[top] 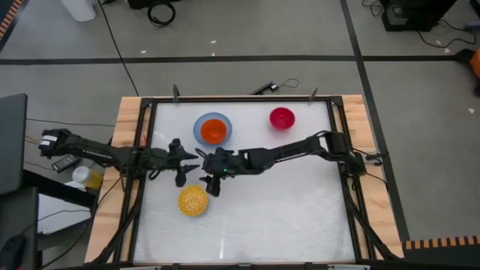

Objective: Nest bowls inside each other
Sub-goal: Stack the yellow bowl onto the orange bowl, then stack the red bowl onto the yellow bowl

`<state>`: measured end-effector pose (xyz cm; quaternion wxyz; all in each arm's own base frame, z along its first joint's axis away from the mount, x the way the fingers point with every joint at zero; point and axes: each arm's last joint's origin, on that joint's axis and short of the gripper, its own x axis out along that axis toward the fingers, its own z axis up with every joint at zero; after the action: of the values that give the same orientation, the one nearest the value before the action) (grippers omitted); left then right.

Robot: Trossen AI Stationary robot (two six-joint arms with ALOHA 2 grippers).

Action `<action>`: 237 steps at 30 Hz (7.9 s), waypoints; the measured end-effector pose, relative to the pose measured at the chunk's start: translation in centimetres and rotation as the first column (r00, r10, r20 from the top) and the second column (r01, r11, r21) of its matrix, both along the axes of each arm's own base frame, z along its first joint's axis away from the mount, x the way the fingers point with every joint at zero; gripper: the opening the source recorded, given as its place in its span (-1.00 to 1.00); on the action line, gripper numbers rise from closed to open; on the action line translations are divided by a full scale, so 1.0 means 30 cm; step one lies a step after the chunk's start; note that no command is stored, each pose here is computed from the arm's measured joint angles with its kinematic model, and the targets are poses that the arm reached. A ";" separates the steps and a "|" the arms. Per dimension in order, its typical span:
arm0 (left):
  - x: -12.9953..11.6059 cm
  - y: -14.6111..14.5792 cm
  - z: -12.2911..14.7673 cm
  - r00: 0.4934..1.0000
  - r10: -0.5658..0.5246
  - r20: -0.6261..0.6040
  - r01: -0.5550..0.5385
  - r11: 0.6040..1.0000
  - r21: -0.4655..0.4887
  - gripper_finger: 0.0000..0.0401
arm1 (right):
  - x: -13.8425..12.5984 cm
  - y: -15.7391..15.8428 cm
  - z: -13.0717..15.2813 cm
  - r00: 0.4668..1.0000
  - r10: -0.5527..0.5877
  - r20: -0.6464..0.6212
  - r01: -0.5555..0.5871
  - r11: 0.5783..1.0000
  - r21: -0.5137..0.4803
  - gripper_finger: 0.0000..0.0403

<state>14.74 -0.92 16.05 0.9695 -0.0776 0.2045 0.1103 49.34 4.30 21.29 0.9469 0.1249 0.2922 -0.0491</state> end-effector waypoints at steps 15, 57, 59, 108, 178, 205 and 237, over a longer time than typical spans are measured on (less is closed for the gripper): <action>0.006 -0.092 0.100 0.977 -0.204 -0.052 0.198 0.974 -0.112 -0.10 | -0.007 0.059 -0.027 0.993 0.119 0.012 -0.113 0.964 -0.241 0.05; 0.058 -0.228 -0.051 0.833 -0.305 -0.462 0.174 0.936 -0.306 -0.39 | -0.035 0.012 -0.077 0.991 -0.101 -0.087 0.083 0.977 -0.197 -0.03; 0.064 -0.231 -0.051 0.829 -0.318 -0.460 0.200 0.937 -0.286 -0.54 | -0.035 0.012 -0.077 0.991 -0.101 -0.088 0.083 0.977 -0.197 -0.03; 0.192 -0.213 -0.008 0.818 -0.184 -0.544 0.096 0.978 -0.186 -0.93 | -0.061 0.061 -0.108 0.989 -0.015 -0.145 0.010 0.999 -0.031 -0.03; 0.061 -0.004 0.284 0.937 0.235 -0.260 -0.187 0.963 0.194 -0.14 | -0.090 -0.744 -0.082 0.916 -0.343 -0.208 0.346 0.938 -0.020 -0.64; 0.171 -0.006 0.195 0.898 0.277 -0.342 -0.210 0.952 0.221 -0.14 | -0.111 -0.725 0.035 0.951 -0.273 -0.143 0.271 0.962 -0.038 0.03; 0.171 -0.023 0.169 0.877 0.287 -0.386 -0.223 0.954 0.203 -0.13 | -0.558 -0.818 0.023 0.576 -0.420 -0.701 0.428 0.886 -0.179 -0.06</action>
<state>19.87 -1.62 21.11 0.8847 -0.0049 0.3825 0.2664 32.60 -20.25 21.98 0.7133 0.1658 0.6024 -0.3175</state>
